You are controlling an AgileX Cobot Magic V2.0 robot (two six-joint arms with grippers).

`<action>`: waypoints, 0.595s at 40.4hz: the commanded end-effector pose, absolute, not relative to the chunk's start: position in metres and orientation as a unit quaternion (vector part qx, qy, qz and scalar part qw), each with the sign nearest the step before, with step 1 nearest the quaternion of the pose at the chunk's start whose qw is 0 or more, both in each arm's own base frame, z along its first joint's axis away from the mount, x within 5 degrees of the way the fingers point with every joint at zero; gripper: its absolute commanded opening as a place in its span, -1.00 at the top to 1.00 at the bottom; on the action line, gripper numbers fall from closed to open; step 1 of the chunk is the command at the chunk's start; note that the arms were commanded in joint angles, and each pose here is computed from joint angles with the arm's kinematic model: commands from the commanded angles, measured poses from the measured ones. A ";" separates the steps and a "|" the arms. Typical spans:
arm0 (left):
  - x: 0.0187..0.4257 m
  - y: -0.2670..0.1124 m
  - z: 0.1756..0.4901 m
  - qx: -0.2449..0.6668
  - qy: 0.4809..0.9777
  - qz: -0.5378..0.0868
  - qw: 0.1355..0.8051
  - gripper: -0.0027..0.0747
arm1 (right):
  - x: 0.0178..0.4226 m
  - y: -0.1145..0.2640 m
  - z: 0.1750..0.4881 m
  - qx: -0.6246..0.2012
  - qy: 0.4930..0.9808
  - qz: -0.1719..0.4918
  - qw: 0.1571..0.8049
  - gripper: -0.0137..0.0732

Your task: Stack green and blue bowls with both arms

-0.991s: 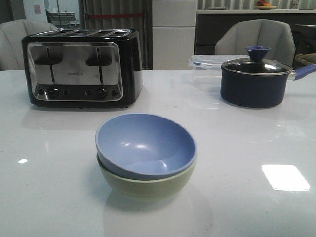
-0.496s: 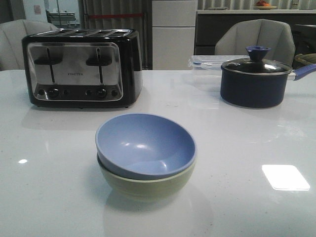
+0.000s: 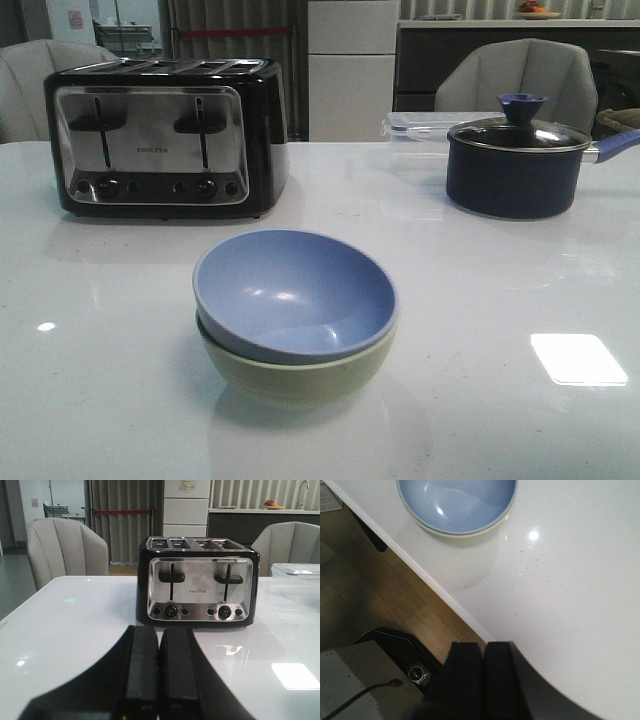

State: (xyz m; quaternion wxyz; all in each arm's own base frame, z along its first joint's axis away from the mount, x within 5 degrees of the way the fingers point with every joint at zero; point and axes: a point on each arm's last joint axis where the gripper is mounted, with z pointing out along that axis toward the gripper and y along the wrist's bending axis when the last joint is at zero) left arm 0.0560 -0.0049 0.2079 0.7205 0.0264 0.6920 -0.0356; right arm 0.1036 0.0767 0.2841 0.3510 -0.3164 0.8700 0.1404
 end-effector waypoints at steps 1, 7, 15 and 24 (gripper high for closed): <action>0.054 -0.005 0.216 0.029 0.652 -0.040 0.756 0.69 | 0.109 0.078 0.296 -0.308 0.856 0.144 0.388 0.55; 0.054 -0.005 0.216 0.029 0.652 -0.040 0.756 0.69 | 0.109 0.078 0.296 -0.308 0.856 0.144 0.388 0.55; 0.054 -0.005 0.216 0.030 0.653 -0.040 0.756 0.69 | 0.099 0.058 0.294 -0.261 0.842 0.124 0.456 0.55; 0.054 -0.005 0.216 0.030 0.653 -0.040 0.756 0.69 | 0.076 0.019 0.269 -0.118 0.780 0.052 0.612 0.55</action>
